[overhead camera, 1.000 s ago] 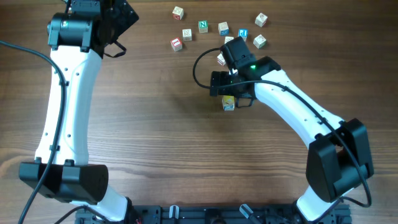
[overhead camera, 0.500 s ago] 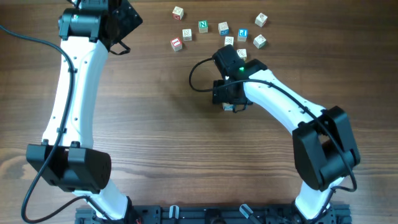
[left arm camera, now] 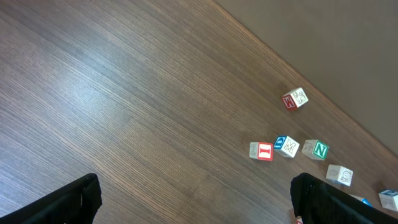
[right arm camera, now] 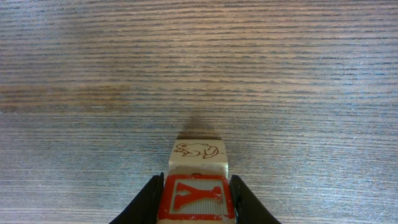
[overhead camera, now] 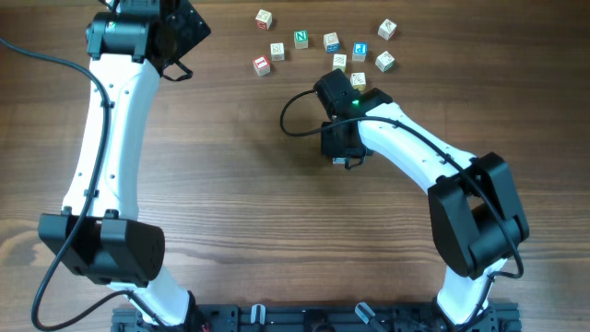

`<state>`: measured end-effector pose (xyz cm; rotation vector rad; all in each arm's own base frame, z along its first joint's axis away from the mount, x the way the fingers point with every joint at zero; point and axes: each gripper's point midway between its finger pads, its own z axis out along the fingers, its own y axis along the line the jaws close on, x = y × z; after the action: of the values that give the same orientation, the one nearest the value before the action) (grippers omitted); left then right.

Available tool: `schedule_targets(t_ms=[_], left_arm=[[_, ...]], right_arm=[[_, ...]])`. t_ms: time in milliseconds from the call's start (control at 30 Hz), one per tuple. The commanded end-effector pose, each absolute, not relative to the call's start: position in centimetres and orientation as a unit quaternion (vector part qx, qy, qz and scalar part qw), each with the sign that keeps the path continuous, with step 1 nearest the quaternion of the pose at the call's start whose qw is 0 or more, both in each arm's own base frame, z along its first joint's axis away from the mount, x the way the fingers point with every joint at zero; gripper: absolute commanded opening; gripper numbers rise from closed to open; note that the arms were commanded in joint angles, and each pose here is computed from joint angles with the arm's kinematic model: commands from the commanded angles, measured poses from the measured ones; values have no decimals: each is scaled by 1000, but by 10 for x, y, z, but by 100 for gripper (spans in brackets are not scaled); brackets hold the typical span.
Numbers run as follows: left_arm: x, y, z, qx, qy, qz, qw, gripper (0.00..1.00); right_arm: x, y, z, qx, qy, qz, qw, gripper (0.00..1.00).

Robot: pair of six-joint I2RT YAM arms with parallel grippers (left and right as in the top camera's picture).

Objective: Form a tower

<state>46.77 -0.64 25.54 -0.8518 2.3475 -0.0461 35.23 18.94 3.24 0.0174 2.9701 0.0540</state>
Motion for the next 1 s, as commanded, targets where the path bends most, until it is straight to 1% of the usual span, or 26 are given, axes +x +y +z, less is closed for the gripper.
schedule_targets(t_ms=[0, 200, 333, 400, 567, 967], left_arm=[[470, -1, 255, -331, 888, -11, 319, 100], [470, -1, 255, -331, 888, -11, 319, 100], [470, -1, 255, -331, 888, -12, 319, 100], [470, -1, 255, -331, 888, -12, 319, 100], [469, -1, 255, -331, 888, -12, 318, 100], [469, -1, 255, -331, 888, -12, 318, 100]], right_arm=[[350, 194, 33, 6, 997, 27, 74, 14], [358, 198, 53, 4, 996, 32, 83, 10], [361, 196, 53, -7, 996, 25, 90, 9], [364, 191, 53, -6, 995, 9, 98, 8], [368, 193, 52, -5, 994, 14, 107, 5], [365, 187, 38, -14, 996, 3, 89, 4]])
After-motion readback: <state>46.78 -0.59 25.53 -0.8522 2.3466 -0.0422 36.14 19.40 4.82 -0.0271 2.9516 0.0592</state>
